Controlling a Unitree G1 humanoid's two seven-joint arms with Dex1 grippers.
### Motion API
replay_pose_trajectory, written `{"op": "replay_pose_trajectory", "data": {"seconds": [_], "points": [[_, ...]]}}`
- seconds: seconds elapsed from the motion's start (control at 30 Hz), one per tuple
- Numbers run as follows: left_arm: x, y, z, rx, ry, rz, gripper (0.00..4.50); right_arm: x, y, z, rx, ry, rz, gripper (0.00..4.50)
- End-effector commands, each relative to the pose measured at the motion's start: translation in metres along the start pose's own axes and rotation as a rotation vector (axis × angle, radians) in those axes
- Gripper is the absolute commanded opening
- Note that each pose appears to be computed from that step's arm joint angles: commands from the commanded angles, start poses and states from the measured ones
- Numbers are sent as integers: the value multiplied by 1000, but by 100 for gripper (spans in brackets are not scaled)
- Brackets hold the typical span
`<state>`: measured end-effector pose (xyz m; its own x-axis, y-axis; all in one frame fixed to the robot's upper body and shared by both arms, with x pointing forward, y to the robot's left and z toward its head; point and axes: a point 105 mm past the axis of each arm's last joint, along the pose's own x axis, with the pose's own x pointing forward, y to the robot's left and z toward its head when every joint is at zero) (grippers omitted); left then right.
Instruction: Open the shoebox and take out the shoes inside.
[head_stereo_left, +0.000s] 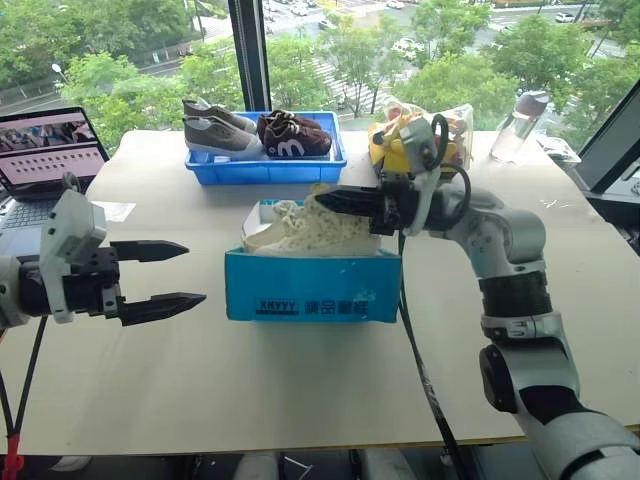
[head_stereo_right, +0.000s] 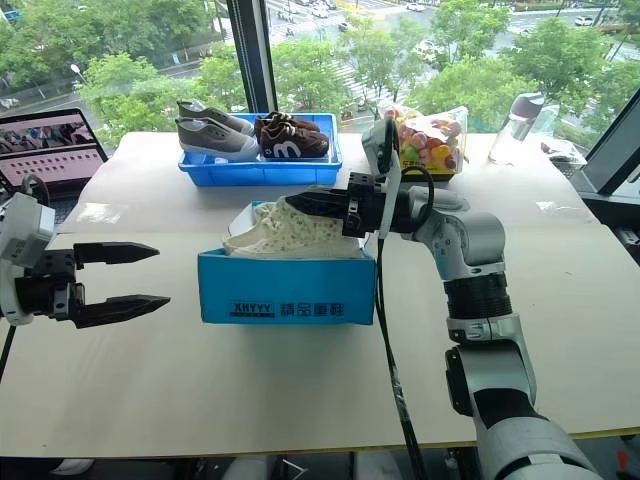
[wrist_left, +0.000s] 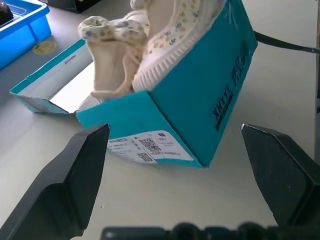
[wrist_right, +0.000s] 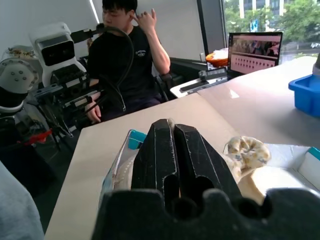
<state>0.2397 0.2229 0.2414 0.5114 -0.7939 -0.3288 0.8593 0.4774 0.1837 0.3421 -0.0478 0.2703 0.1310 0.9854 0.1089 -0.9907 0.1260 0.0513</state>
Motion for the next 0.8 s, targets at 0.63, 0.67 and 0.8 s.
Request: {"op": "replay_pose_trajectory", "data": {"seconds": [0.63, 0.67, 0.8], "points": [[2, 2, 8, 61, 0, -13, 450, 10, -5, -53, -187, 261, -62, 4], [2, 2, 8, 62, 0, -14, 450, 12, 3, -42, -137, 198, -14, 4], [3, 2, 8, 62, 2, -17, 450, 12, 26, -19, -70, 75, 103, 4]]}}
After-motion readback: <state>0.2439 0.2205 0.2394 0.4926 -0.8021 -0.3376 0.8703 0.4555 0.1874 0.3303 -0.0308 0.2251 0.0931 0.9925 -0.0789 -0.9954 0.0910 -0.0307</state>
